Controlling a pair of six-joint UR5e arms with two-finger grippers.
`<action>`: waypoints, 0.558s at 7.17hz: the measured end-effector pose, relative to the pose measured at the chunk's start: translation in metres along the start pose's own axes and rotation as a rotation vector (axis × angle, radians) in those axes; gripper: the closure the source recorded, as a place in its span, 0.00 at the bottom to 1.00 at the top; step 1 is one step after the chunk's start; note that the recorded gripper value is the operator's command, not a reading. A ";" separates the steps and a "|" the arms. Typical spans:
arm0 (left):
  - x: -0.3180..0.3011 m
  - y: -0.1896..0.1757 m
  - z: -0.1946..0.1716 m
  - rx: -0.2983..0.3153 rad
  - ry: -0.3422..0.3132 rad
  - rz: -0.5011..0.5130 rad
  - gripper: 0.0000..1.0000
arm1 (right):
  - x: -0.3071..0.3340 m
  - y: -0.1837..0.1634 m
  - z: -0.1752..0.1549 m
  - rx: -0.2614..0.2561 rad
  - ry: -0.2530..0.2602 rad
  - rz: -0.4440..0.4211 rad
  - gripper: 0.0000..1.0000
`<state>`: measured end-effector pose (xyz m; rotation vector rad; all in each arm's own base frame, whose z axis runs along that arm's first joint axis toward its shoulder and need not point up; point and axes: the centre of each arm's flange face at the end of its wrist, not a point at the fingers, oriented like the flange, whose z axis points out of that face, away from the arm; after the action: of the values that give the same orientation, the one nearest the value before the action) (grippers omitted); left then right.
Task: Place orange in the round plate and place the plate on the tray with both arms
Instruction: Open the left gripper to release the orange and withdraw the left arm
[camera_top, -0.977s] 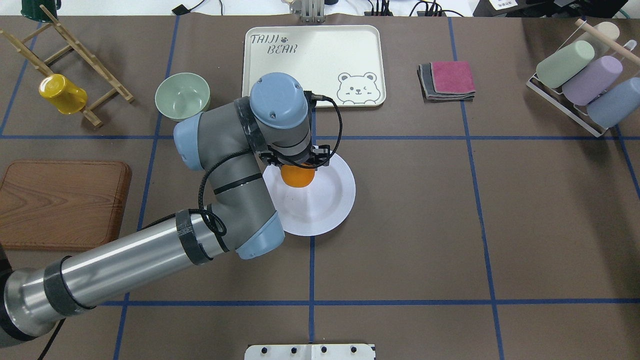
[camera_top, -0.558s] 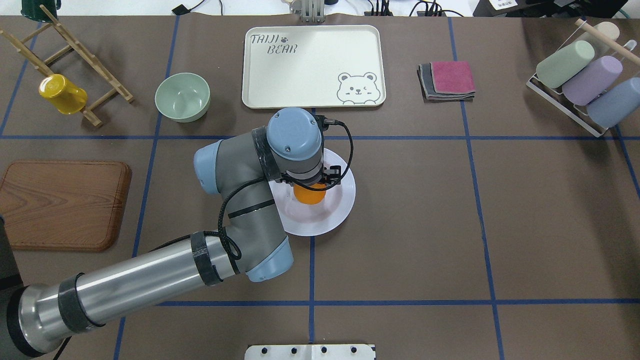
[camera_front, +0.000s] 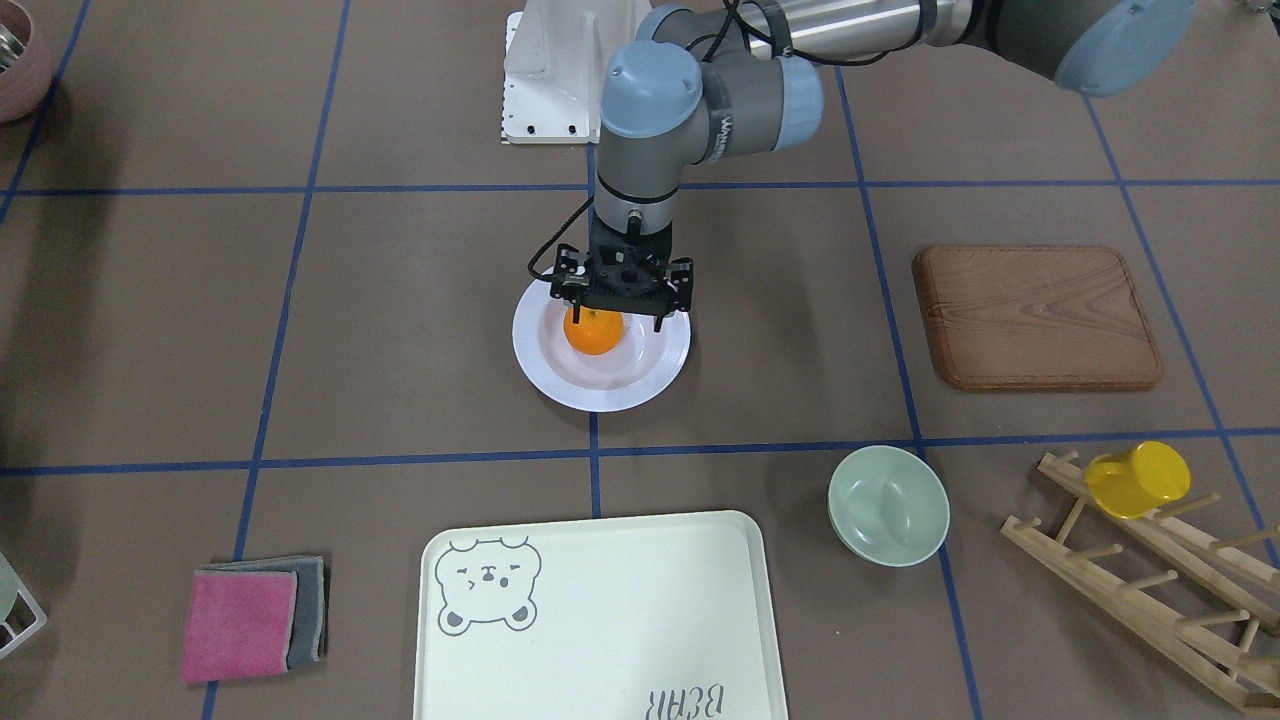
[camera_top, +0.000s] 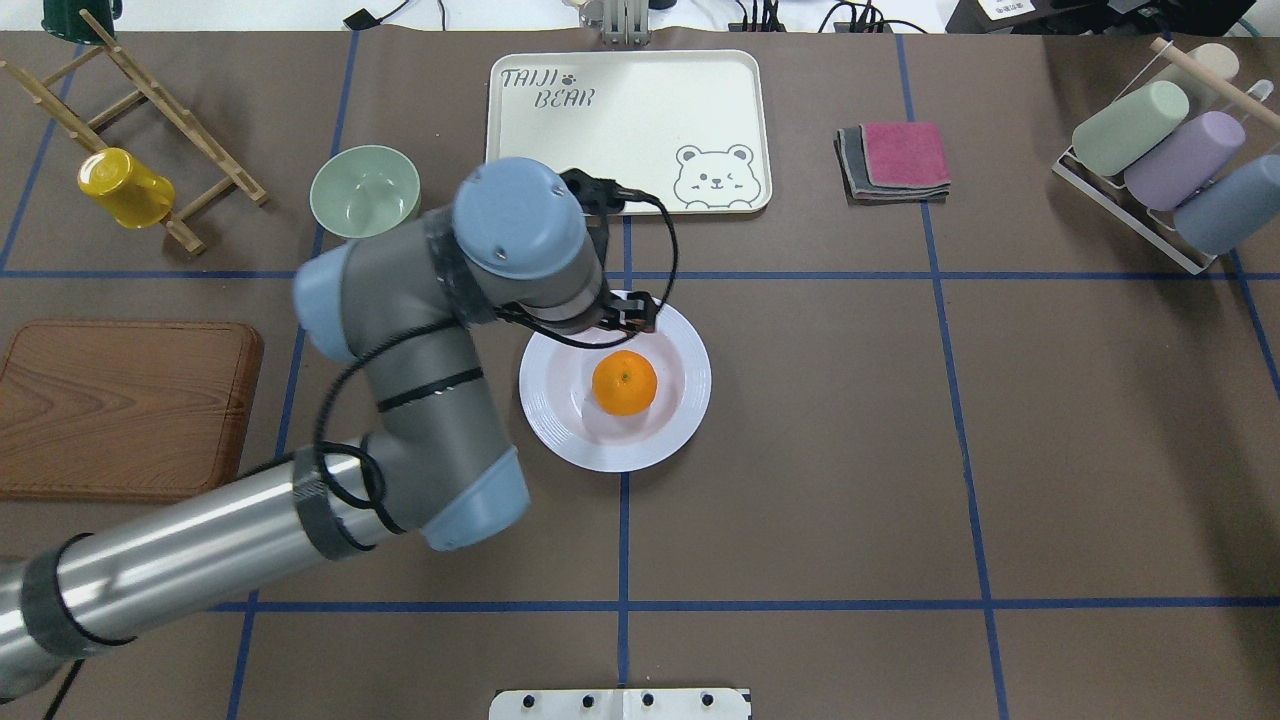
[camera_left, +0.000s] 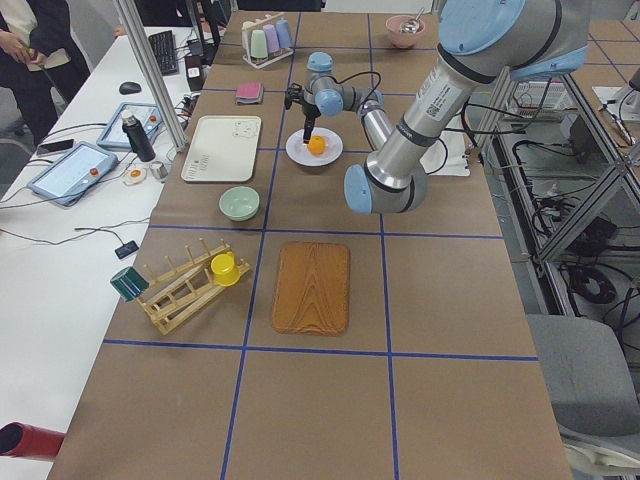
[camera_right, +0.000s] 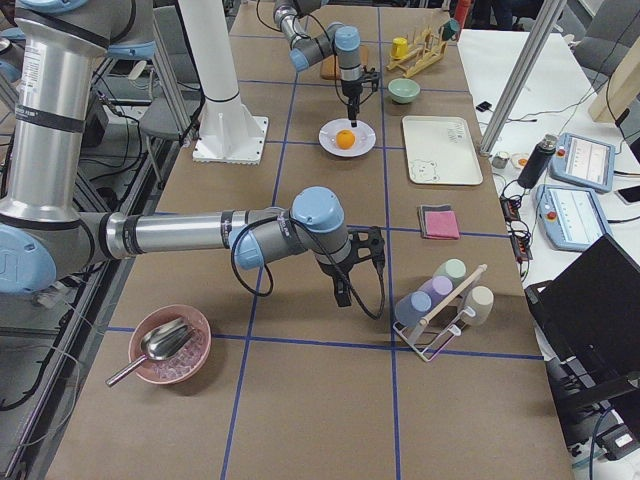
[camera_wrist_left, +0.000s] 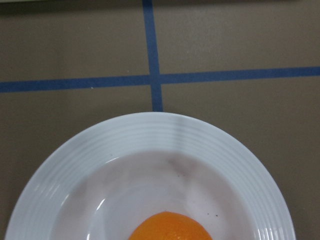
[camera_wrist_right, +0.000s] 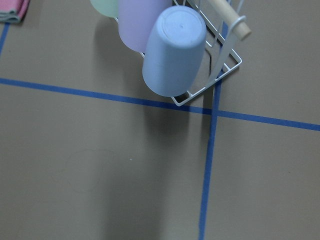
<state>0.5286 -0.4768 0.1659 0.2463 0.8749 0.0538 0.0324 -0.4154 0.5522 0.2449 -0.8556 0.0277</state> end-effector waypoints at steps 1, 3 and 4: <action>-0.071 -0.016 -0.024 0.003 -0.024 0.069 0.02 | -0.028 -0.004 -0.003 0.006 -0.026 0.058 0.01; -0.239 -0.048 -0.065 -0.025 -0.078 0.211 0.02 | -0.104 -0.014 0.009 0.022 -0.094 0.177 0.01; -0.326 -0.056 -0.088 -0.044 -0.102 0.268 0.02 | -0.145 -0.017 0.023 0.038 -0.129 0.232 0.01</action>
<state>0.2487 -0.5625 0.3442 0.3215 0.7340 0.3067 -0.0783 -0.4261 0.4543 0.1835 -1.0096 0.2474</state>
